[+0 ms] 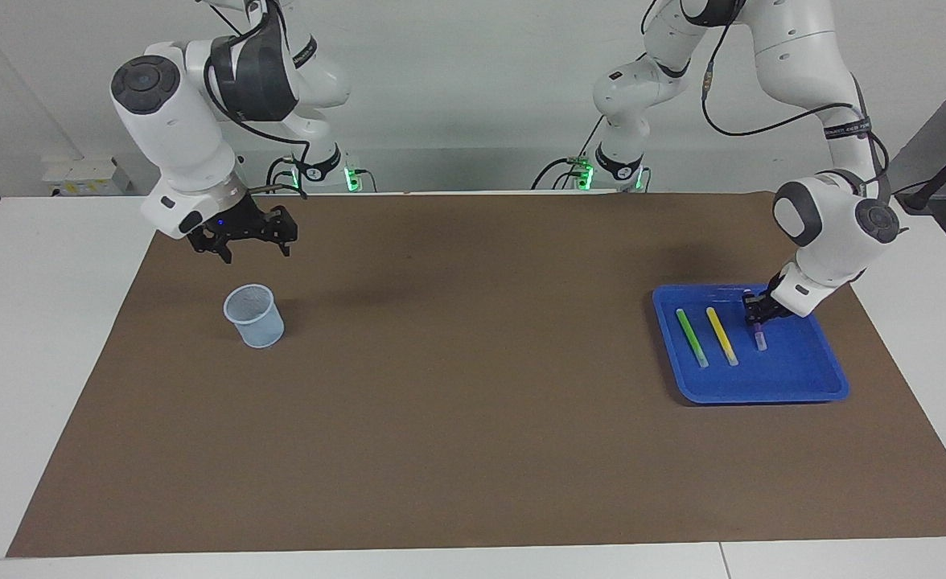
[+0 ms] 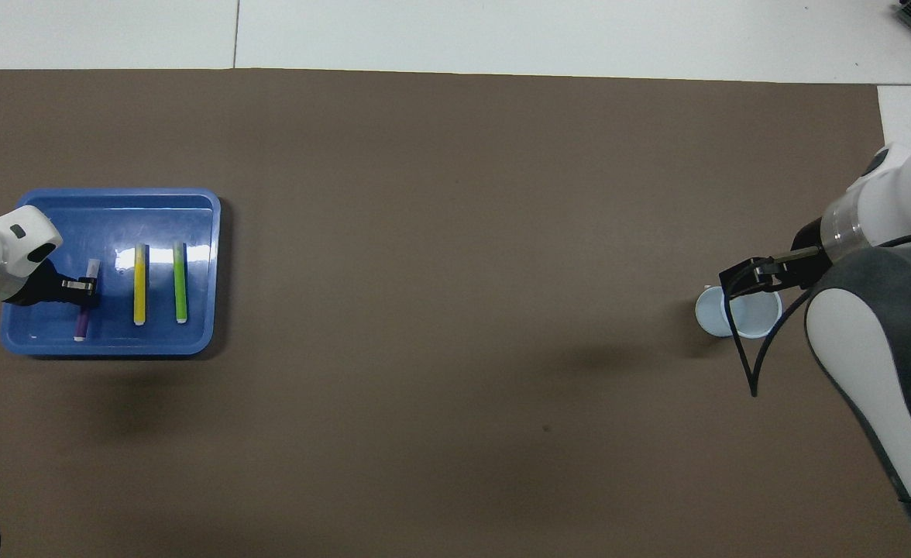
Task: Right arm passes pens to left for tray arrangement
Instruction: 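Lower the purple pen into the blue tray with the left gripper, then open the left gripper and lift it away from the purple pen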
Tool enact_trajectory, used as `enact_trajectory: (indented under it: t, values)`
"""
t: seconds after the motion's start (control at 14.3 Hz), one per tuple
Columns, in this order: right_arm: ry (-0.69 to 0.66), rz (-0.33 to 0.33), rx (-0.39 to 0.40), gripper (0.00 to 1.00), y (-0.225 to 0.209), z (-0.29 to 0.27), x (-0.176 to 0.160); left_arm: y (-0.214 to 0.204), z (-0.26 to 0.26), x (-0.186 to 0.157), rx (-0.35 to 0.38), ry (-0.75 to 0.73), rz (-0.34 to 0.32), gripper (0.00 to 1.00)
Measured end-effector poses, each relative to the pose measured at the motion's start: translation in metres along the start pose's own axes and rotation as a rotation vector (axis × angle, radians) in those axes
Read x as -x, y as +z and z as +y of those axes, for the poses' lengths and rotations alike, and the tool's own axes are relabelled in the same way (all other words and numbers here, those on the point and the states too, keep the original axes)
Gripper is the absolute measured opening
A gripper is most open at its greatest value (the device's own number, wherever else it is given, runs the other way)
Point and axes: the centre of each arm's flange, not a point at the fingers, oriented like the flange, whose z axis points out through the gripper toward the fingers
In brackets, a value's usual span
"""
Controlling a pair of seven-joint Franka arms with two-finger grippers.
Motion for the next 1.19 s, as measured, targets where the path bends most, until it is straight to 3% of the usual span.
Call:
enact_trajectory:
  t: [0.35,0.49,0.7,0.91,1.19]
  values:
    - [-0.001,0.002,0.000,1.00,0.000,-0.001,0.000,0.000,0.000,-0.005,-0.009,0.002,0.005,0.18]
    - [-0.001,0.002,0.000,1.00,0.000,-0.001,0.000,0.004,0.001,-0.005,-0.008,0.004,-0.001,0.34]
    - [-0.001,0.002,0.000,1.00,0.000,-0.001,0.000,0.007,0.001,-0.006,-0.007,0.004,-0.005,0.71]
    - [-0.001,0.003,0.000,1.00,0.000,-0.001,0.000,0.005,0.001,-0.007,-0.007,0.004,-0.007,1.00]
    - [-0.001,0.003,0.000,1.00,-0.001,-0.001,0.000,-0.017,0.002,-0.016,-0.008,0.009,-0.014,1.00]
